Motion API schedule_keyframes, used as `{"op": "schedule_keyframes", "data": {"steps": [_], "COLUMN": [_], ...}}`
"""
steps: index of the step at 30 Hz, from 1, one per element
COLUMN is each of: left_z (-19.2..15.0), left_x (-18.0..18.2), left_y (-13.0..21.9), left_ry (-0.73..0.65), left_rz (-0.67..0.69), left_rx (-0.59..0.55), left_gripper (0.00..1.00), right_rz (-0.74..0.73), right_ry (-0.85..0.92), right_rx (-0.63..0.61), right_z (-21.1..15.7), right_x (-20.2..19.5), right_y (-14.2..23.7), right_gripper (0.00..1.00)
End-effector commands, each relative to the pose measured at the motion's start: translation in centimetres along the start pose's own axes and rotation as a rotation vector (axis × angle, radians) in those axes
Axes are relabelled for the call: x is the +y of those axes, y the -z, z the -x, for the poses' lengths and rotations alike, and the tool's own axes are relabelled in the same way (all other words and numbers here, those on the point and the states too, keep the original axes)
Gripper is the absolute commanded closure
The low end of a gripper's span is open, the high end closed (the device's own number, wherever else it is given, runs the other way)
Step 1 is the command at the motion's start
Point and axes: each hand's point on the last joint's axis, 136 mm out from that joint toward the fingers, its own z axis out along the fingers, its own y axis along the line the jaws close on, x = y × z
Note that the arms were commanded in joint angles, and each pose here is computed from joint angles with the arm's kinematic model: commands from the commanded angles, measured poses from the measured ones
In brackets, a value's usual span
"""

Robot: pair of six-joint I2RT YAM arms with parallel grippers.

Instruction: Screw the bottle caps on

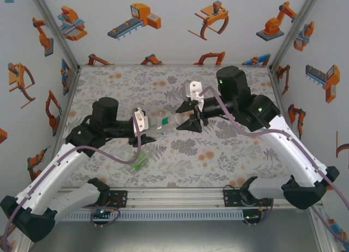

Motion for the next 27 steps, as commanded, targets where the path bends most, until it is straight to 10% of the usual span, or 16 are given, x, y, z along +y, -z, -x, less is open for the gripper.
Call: {"op": "schedule_keyframes", "data": {"steps": [1,14,27], "left_z": [0.9,0.8,0.7], "left_x": [-0.3,-0.1,0.6], "left_y": [0.1,0.0,-0.1], "left_ry": [-0.01,-0.006,0.005], "left_rz": [-0.017,-0.017,0.021], "left_rx": [-0.027,-0.023,-0.016], "left_gripper": [1.0,1.0,1.0], "right_rz": [0.007,-0.031,-0.331], "right_ry": [0.005,-0.234,-1.421], "right_rx": [-0.022,-0.003,-0.193], "right_z": [0.8,-0.1,-3.8], "right_x": [0.7,0.1,-5.1], "right_y": [0.4,0.0,-0.6], "right_gripper": [0.47,0.71,0.95]}}
